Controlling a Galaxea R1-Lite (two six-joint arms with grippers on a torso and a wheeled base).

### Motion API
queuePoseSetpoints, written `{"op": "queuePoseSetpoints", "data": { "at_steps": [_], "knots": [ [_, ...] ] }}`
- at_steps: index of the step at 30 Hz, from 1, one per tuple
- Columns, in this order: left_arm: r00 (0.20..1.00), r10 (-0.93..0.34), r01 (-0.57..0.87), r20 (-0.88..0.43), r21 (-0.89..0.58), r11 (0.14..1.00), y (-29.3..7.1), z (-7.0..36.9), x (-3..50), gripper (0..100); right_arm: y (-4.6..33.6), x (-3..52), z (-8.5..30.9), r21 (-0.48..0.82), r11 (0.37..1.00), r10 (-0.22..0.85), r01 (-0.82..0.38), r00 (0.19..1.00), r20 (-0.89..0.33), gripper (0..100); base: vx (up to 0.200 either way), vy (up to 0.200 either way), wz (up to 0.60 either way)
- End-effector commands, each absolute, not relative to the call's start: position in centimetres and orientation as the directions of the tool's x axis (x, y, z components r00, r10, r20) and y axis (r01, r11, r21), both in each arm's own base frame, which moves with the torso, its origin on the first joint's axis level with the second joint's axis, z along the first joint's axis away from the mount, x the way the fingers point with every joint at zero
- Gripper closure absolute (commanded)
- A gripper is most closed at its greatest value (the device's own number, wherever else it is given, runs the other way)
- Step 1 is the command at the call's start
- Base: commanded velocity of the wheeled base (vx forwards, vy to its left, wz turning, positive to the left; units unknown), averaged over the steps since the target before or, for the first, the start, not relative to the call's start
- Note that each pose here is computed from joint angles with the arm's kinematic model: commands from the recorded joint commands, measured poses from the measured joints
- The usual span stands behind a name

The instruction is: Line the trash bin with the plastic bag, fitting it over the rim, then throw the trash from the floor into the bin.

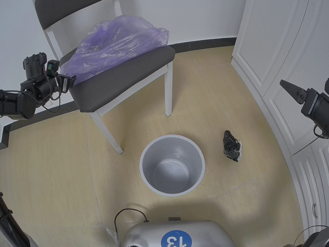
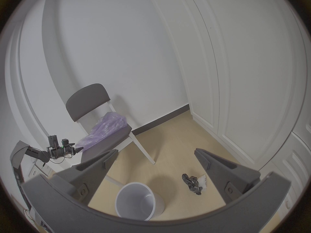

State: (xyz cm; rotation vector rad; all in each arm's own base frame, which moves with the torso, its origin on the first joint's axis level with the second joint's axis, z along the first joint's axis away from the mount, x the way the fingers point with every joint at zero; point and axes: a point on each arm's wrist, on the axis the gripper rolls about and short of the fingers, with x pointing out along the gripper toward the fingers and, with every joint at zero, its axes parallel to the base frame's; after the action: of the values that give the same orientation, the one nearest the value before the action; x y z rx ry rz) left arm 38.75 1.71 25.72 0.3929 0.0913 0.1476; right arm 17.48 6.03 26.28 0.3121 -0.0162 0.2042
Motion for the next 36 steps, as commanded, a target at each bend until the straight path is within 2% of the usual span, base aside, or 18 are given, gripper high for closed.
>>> {"op": "queuePoseSetpoints", "data": {
  "at_steps": [1,13,23,30,36],
  "knots": [
    [0.984,0.168,-0.131,-0.061,0.389,0.912,1.9,25.6,39.0,100,6.0,17.3,26.5,0.307,0.929,0.198,-0.205,0.979,0.056,0,0.000,0.000,0.00],
    [0.983,0.178,-0.150,-0.038,0.389,0.909,1.6,26.5,38.4,100,6.0,17.4,26.4,0.317,0.926,0.199,-0.206,0.978,0.055,0,0.000,0.000,0.00],
    [0.992,0.118,-0.127,0.048,0.377,0.918,-1.0,30.1,35.7,100,6.1,17.0,26.4,0.321,0.921,0.211,-0.221,0.975,0.067,0,0.000,0.000,0.00],
    [0.992,0.025,-0.067,0.123,0.348,0.935,-3.9,32.6,33.6,100,8.5,15.8,25.8,0.322,0.877,0.350,-0.357,0.933,0.082,0,0.000,0.000,0.00],
    [0.984,-0.072,0.012,0.166,0.336,0.942,-7.0,34.9,30.8,100,9.6,15.4,25.3,0.321,0.858,0.401,-0.401,0.913,0.068,0,0.000,0.000,0.00]
  ]
}}
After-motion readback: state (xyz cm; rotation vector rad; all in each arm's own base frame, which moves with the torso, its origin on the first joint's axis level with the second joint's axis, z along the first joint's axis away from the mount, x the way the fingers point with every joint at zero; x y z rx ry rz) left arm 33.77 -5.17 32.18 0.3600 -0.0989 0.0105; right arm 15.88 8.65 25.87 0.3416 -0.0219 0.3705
